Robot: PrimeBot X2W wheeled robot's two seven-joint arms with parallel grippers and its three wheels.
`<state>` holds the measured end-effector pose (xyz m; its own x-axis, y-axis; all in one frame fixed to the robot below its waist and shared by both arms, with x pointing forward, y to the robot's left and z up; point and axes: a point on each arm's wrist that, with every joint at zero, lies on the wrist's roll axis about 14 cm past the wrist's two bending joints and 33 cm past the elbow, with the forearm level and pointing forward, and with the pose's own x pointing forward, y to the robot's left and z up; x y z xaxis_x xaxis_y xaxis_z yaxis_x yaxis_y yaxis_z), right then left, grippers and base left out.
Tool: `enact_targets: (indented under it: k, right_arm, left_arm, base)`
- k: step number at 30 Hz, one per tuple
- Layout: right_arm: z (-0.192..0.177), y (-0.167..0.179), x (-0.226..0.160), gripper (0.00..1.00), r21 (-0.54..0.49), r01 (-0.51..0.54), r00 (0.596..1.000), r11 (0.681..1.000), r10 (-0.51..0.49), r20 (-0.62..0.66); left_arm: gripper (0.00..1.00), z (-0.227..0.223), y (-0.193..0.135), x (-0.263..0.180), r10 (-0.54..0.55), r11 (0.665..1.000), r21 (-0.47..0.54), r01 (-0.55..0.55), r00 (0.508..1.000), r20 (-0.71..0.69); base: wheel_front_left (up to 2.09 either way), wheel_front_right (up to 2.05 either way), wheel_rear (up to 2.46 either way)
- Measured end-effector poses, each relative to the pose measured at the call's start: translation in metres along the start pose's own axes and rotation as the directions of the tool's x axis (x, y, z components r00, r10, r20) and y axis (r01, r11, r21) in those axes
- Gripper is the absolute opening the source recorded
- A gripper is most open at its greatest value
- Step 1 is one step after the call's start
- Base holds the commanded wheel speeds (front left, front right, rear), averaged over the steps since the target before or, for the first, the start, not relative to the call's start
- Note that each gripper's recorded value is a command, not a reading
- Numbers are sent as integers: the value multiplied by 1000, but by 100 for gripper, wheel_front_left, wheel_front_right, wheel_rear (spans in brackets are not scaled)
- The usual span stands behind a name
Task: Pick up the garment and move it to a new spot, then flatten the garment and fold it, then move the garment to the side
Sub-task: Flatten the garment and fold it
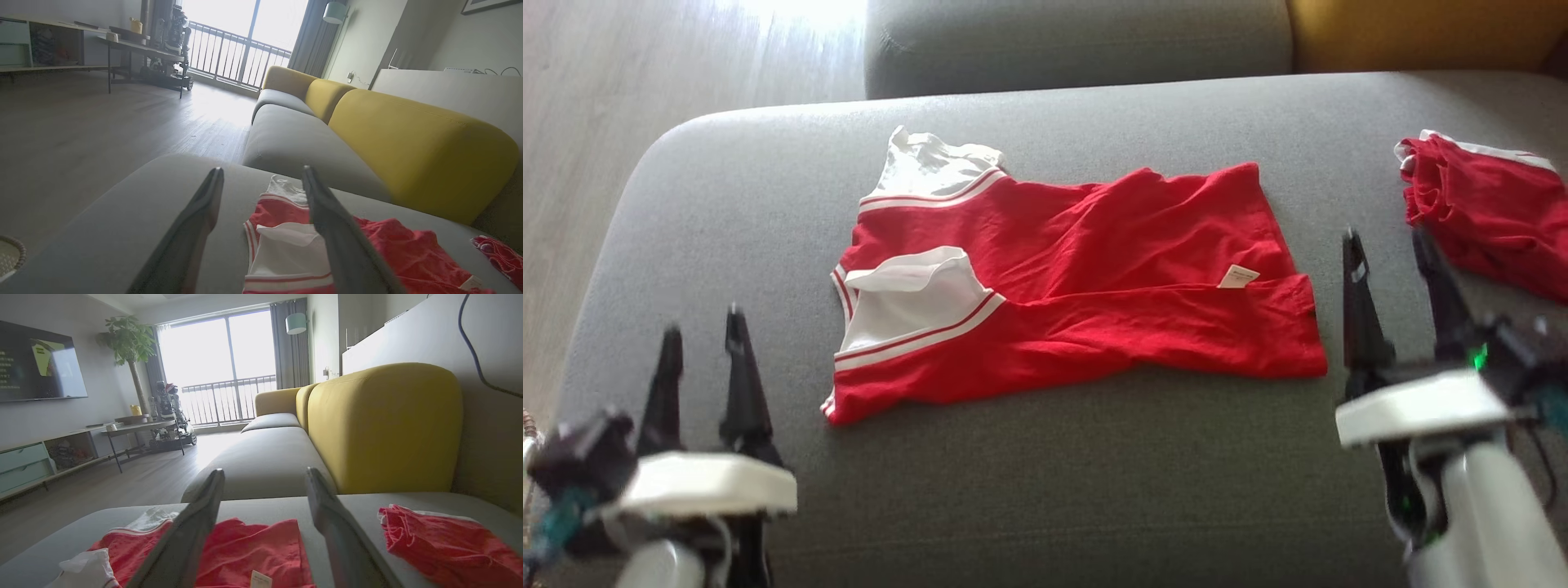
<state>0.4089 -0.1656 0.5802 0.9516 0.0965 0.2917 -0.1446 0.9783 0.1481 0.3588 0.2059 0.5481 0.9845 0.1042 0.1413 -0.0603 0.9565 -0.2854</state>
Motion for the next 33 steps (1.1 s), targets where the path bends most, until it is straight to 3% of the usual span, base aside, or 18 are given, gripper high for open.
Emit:
enact_targets:
  k: [5, 20, 33]
  right_arm:
    - [-15, -8, -32, 100, -20, 36, 998, 999, -37, -55]
    - [-15, -7, -41, 100, 13, 46, 997, 999, -46, -57]
    - [-29, -25, -50, 100, 29, 110, 989, 993, -107, -104]
  left_arm:
    - [100, -20, 5, -24, 66, 994, -87, -68, 997, -30]
    - [100, -81, 8, -37, 34, 999, -35, -42, 979, -200]
    - [100, -161, -4, -9, 31, 999, -15, -41, 901, -432]
  base:
    - [0, 0, 0]
    - [0, 0, 0]
    - [0, 0, 0]
